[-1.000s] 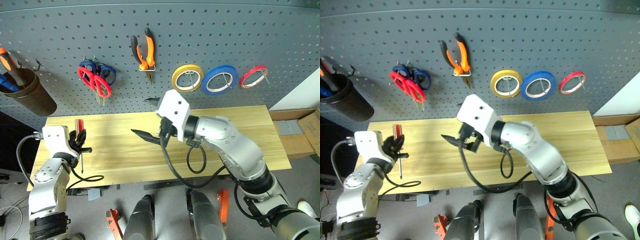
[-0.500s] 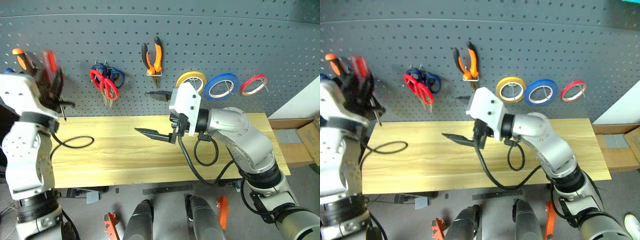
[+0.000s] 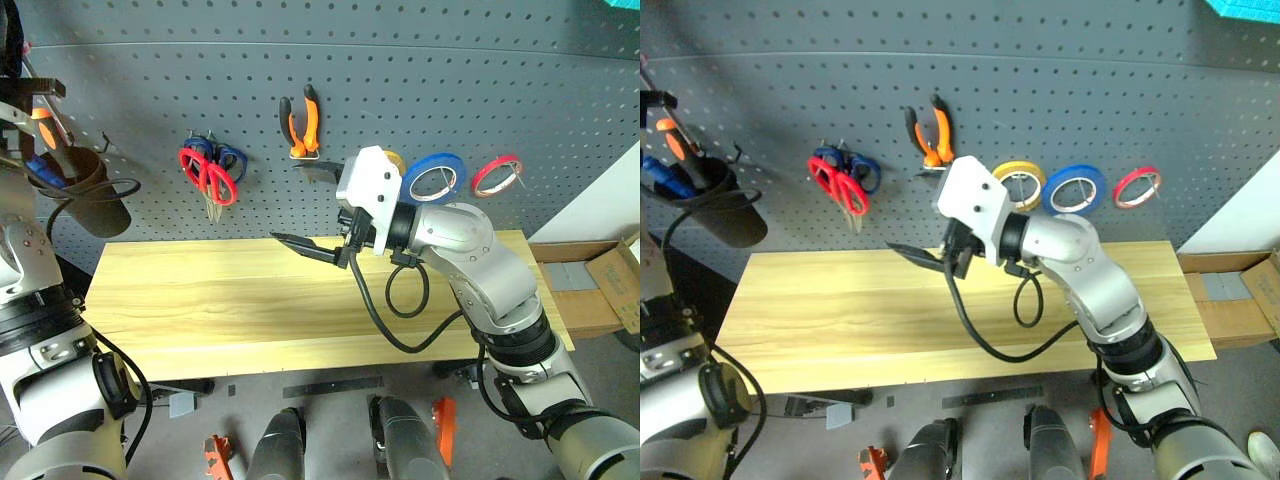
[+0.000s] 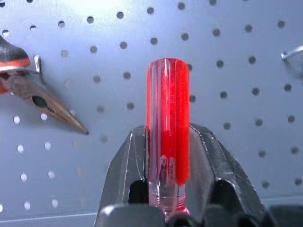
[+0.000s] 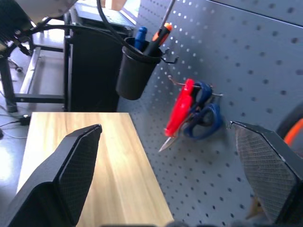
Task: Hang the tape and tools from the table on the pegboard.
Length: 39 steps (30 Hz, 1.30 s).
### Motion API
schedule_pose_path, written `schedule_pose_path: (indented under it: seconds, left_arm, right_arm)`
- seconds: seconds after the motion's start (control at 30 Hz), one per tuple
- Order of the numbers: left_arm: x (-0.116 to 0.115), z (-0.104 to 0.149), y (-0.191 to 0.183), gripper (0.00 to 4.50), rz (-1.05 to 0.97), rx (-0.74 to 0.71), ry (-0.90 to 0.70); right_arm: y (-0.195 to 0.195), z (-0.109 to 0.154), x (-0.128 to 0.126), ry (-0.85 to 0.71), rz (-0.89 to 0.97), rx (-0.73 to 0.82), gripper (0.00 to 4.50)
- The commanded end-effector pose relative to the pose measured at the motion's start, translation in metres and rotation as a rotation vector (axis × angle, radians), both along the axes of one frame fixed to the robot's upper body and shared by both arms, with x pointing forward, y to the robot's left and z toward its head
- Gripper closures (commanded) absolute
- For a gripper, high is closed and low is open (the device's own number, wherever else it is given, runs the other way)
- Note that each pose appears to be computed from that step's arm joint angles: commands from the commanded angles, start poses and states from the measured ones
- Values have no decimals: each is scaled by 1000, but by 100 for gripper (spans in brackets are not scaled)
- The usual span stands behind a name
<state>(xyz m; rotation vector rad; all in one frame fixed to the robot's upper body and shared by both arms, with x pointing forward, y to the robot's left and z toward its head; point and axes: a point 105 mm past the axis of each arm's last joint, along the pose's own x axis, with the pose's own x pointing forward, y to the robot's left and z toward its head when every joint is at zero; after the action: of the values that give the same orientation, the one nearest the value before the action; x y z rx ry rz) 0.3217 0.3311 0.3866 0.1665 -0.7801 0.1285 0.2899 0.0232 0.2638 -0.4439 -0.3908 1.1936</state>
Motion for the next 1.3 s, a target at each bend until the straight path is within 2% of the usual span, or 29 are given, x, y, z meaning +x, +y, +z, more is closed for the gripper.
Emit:
schedule_pose_path:
  seconds: [0.03,0.2,0.47,0.77,0.83,0.97,1.03,1.1,1.17,1.3]
  left_arm:
    - [-18,9,17,369,71,10,-54]
    - [-16,-18,29,369,149,30,18]
    - [8,-51,33,369,134,6,93]
    - [7,-54,41,57,166,-69,43]
    - [3,-42,30,1,125,-63,-16]
    - [-2,-10,-11,1,16,6,-101]
    - [6,-5,-60,1,-137,109,-58]
    - [13,-19,-99,1,-292,164,33]
    - [16,-37,-119,1,-374,207,112]
    - [14,-92,-161,1,-561,277,317]
  right_arm:
    - [0,17,-6,-71,15,35,0]
    - [2,15,-7,-66,29,30,0]
    - [8,17,-10,-71,63,47,0]
    - [8,16,-13,-66,77,55,0]
    - [7,17,-13,-66,75,60,0]
    - [-1,20,-11,-64,61,87,0]
    - [-13,27,-10,-52,48,133,0]
    - [-25,30,-9,-36,29,163,0]
    - [-36,27,-7,-31,0,163,0]
    - [-61,18,0,9,-120,181,0]
